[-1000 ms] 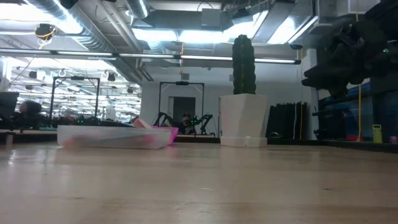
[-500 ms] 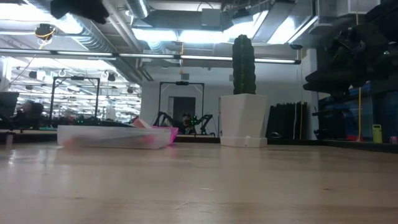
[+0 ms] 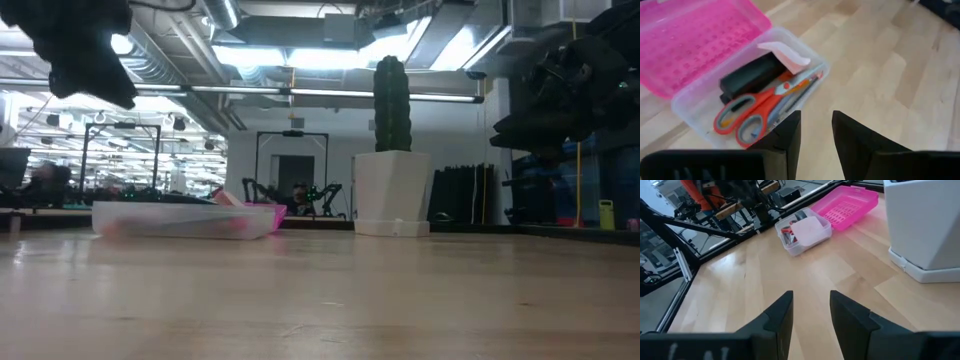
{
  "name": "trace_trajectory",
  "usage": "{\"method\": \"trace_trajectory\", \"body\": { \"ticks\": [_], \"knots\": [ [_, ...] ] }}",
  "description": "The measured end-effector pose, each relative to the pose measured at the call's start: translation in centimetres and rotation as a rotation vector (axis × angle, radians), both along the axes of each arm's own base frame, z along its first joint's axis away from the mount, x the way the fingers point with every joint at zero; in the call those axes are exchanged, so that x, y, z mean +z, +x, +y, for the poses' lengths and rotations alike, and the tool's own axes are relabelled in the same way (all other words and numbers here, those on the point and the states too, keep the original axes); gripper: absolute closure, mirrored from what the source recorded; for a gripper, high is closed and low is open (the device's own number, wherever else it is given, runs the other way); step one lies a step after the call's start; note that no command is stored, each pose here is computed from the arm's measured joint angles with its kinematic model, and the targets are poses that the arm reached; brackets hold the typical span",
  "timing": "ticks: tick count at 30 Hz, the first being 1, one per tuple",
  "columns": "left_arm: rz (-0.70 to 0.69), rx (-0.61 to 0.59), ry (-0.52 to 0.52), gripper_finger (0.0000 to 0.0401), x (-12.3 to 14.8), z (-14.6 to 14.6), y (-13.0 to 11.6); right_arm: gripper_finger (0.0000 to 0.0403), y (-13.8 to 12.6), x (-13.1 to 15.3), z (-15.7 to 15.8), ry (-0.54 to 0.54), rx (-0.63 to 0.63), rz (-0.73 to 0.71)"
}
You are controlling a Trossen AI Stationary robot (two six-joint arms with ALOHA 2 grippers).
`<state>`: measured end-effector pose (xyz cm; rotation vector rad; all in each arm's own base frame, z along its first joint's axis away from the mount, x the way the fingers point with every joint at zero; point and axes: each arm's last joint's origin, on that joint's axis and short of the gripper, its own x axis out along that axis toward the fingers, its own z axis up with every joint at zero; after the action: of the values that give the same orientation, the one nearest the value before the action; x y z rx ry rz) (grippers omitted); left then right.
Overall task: Pack school essentials
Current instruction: Return to Home Position
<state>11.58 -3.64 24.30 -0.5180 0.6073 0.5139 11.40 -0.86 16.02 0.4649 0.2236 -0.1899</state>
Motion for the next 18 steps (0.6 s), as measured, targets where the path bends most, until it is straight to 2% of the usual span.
{"method": "trace_trajectory", "body": {
  "ticks": [4, 10, 12, 18],
  "knots": [
    [-0.048, -0.006, 0.004, 0.0296, -1.3, 1.2, -0.9, 0.0273, 0.0, 0.0, 0.0, 0.0, -0.001, 0.0],
    [0.002, -0.1, -0.042, 0.0296, -5.2, 2.3, -1.5, 0.0273, 0.0, 0.0, 0.0, -0.003, 0.0, 0.003],
    [-0.021, -0.144, -0.045, 0.0296, -6.2, 2.6, -1.4, 0.0273, 0.0, 0.0, 0.0, -0.001, 0.0, 0.003],
    [-0.115, -0.247, 0.01, 0.0296, -7.2, 3.4, -1.5, 0.0273, 0.0, 0.0, 0.0, -0.004, -0.001, 0.001]
  ]
}}
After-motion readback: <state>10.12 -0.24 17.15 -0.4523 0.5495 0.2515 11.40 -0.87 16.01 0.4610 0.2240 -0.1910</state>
